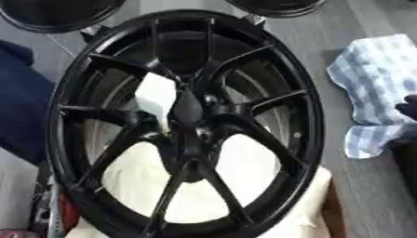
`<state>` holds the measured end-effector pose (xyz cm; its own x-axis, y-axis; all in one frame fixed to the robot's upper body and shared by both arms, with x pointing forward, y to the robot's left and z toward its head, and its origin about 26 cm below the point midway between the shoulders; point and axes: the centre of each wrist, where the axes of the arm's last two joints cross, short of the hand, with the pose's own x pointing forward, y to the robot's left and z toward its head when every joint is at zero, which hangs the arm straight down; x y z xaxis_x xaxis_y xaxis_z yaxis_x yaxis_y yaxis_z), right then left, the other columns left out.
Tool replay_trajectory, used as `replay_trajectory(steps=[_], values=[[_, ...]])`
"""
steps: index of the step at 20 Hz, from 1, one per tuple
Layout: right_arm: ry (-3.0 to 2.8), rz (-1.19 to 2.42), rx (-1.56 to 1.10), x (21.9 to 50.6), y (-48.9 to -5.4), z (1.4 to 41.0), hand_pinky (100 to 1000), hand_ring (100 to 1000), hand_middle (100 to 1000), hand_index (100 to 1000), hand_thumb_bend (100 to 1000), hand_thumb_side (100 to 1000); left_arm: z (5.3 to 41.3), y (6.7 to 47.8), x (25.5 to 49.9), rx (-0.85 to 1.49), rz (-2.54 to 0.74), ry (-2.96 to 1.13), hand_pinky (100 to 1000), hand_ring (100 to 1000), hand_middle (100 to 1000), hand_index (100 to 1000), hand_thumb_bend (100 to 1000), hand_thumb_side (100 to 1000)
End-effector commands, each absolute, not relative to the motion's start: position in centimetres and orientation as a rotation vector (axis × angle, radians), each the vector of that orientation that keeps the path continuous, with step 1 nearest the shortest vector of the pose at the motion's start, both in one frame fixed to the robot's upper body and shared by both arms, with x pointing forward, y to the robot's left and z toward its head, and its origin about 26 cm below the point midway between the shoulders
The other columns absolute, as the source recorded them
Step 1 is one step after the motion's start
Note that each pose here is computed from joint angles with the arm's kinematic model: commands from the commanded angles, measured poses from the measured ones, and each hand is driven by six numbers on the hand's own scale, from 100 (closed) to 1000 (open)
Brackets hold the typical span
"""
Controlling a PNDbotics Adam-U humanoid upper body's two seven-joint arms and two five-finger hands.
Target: Pull the pin out of the wheel hub.
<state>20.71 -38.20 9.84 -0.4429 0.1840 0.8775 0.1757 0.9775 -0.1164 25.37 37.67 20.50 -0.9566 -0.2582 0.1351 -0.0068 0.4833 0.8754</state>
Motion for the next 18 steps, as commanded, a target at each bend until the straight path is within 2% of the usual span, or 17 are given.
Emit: replay_trajectory(steps=[1, 7, 11, 12, 13, 18], values=[[-2.056, 0.061, -0.268, 20.7, -38.5, 10.8, 858, 715, 668, 574, 121, 380, 23.0, 37.3, 25.7, 0.231, -1.662, -2.423, 846, 688, 721, 827, 100, 453], [-2.054, 0.081, -0.271, 20.5, -38.6, 10.8, 858, 715, 669, 574, 121, 380, 27.1, 36.4, 26.6, 0.224, -1.913, -2.33, 846, 704, 725, 827, 100, 463], [-2.05, 0.096, -0.279, 20.5, -38.7, 10.9, 858, 715, 669, 574, 118, 380, 30.6, 35.7, 26.8, 0.266, -2.049, -2.304, 847, 729, 732, 821, 100, 434], [-2.051, 0.103, -0.279, 20.5, -38.8, 10.9, 858, 715, 669, 574, 115, 375, 31.7, 35.5, 26.8, 0.278, -2.081, -2.305, 848, 730, 731, 818, 100, 482], [-2.05, 0.108, -0.278, 20.5, -38.8, 10.9, 858, 715, 669, 574, 117, 381, 32.7, 35.2, 26.8, 0.282, -2.104, -2.309, 849, 730, 730, 817, 100, 408], [-2.048, 0.117, -0.274, 20.6, -38.7, 11.0, 858, 715, 669, 574, 117, 381, 36.4, 34.2, 26.4, 0.274, -2.27, -2.24, 862, 769, 758, 837, 100, 450]])
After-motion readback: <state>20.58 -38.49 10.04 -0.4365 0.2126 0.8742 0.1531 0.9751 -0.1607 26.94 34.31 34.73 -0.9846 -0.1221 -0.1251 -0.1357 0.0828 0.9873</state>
